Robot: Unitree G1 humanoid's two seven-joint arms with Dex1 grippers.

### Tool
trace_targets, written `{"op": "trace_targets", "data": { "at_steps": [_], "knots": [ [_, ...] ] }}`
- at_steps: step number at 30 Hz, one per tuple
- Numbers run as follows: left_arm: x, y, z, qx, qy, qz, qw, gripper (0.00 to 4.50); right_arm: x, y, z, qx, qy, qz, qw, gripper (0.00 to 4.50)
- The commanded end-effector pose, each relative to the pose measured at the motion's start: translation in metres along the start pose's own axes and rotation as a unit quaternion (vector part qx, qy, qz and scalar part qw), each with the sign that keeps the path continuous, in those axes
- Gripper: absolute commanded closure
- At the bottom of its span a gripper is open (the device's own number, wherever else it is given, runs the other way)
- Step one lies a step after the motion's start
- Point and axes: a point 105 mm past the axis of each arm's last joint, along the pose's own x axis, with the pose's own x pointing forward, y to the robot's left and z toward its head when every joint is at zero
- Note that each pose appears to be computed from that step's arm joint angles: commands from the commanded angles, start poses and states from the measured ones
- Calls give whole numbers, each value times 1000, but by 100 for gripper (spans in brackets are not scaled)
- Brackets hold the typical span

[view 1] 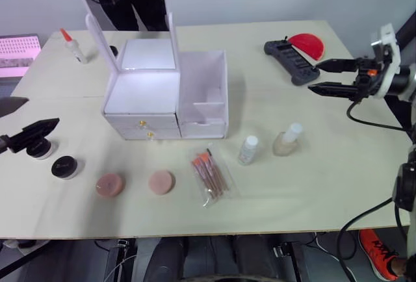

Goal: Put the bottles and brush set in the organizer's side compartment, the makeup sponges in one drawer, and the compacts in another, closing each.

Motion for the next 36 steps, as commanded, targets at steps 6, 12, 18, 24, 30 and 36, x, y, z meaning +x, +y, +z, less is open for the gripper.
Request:
{"op": "trace_targets", "data": {
  "at_steps": [6,12,18,24,30,36],
  "knots": [
    [-7,7,11,19,-14,17,1000,1,-4,0,13,-21,-15,-4,1000,0],
    [-6,5,10,15,-15,11,1000,1,-5,0,12,-20,-17,-6,1000,0],
    [-7,7,9,10,-9,8,1000,1,-8,-1,12,-17,-18,-11,1000,0],
    [-10,9,7,6,-4,9,1000,1,-11,1,11,-13,-19,-11,1000,0],
    [17,-21,14,-6,-22,-74,997,1,-15,9,15,-5,-28,-3,1000,0],
    [53,-92,44,-10,-23,-244,970,1,-30,29,12,-3,-4,-5,1000,0]
  ]
}}
